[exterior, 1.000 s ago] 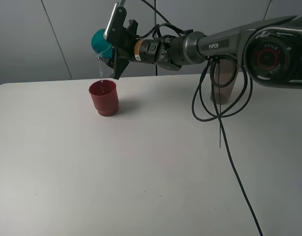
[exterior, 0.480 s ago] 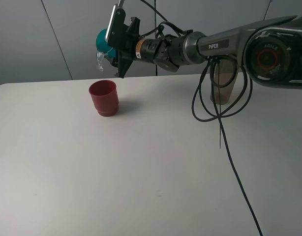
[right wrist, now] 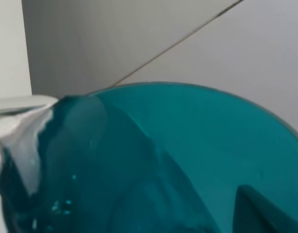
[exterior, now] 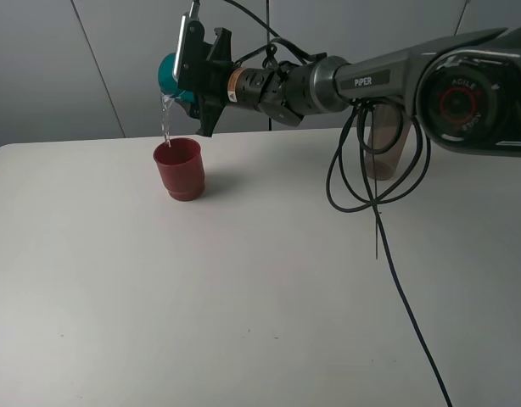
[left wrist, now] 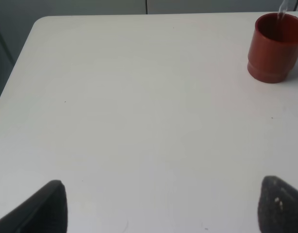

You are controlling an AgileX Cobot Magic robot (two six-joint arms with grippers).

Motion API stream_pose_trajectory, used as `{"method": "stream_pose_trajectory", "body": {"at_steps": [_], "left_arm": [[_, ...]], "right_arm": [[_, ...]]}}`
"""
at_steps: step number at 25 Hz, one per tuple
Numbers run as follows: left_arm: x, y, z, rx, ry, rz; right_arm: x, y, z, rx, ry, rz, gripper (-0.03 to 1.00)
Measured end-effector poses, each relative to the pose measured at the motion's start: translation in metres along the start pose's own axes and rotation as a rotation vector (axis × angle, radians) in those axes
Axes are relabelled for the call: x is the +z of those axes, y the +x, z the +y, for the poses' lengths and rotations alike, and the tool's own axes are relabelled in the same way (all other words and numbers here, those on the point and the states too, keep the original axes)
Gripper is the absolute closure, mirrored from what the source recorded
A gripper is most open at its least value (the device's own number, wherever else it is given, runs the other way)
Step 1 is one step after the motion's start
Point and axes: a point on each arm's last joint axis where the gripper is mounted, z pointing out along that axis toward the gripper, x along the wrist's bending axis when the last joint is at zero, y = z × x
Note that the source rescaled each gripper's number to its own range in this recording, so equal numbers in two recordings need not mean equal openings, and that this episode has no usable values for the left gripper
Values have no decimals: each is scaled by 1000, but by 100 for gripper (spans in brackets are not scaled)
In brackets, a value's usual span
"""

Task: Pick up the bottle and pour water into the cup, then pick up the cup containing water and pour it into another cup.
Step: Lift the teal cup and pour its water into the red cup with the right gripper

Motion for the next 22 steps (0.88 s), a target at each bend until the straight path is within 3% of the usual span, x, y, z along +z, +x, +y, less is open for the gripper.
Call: {"method": "stream_pose_trajectory", "body": {"at_steps": [22], "left_arm": [[0, 0, 0, 0, 0, 0]], "right_arm": [[0, 0, 0, -220, 2, -5, 92]]}}
